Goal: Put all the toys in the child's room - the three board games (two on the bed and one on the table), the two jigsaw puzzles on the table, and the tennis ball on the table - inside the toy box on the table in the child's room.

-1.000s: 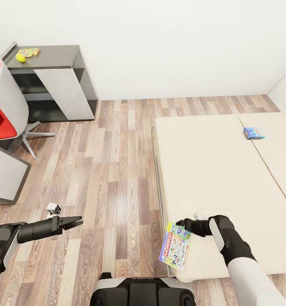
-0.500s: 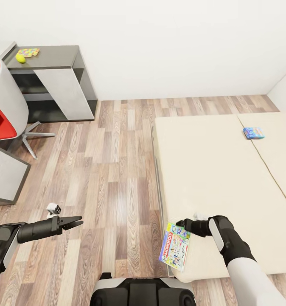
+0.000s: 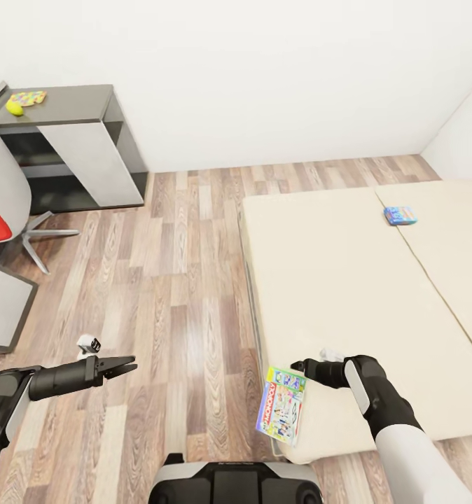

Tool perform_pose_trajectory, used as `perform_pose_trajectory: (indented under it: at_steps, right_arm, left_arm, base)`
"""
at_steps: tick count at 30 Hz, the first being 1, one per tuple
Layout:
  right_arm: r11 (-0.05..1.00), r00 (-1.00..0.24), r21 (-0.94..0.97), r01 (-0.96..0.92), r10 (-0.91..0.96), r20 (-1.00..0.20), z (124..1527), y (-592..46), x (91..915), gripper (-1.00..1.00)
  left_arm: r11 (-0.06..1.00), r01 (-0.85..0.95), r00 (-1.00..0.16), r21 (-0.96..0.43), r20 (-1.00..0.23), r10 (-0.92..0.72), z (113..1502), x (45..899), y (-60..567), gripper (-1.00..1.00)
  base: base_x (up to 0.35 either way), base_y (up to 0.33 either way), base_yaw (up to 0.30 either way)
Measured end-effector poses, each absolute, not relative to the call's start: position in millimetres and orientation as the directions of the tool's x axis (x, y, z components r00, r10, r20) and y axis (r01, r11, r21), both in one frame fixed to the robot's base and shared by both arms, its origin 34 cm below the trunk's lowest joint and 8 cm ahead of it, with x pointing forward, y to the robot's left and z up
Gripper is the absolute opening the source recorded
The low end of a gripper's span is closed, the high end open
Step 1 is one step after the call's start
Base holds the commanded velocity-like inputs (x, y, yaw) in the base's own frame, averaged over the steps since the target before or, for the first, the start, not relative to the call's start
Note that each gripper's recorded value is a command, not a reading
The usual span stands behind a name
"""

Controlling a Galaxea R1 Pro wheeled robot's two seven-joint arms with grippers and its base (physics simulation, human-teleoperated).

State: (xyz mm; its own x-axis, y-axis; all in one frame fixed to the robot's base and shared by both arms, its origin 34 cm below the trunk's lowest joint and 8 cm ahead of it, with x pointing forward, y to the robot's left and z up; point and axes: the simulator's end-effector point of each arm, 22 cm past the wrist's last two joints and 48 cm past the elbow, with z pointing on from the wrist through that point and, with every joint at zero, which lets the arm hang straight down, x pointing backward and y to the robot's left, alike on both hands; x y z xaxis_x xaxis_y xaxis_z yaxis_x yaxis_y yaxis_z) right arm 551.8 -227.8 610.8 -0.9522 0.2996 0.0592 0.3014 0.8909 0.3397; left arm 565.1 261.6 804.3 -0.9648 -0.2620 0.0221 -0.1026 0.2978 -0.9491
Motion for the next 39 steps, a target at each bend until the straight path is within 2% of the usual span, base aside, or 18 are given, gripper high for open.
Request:
perform_pose_trajectory:
  at_steps: [14, 27, 39]
  right_arm:
    - [0.895, -0.956, 0.341, 0.287, 0.290, 0.042, 616.7, -226.4, 557.4, 1.00]
    - [0.896, -0.956, 0.341, 0.286, 0.289, 0.042, 616.6, -226.4, 557.2, 1.00]
    - [0.894, -0.956, 0.343, 0.287, 0.292, 0.038, 618.6, -226.7, 558.6, 1.00]
  left_arm:
    - [0.298, -0.090, -0.965, -0.950, 0.009, -0.262, 810.3, 567.6, 261.6, 1.00]
    - [0.297, -0.090, -0.965, -0.951, 0.009, -0.263, 810.5, 567.7, 261.7, 1.00]
    - [0.297, -0.085, -0.965, -0.951, 0.004, -0.263, 812.7, 568.6, 261.7, 1.00]
  base:
    - [0.000, 0.000, -0.104]
    - [0.000, 0.000, 0.165]
    - [0.000, 0.000, 0.022]
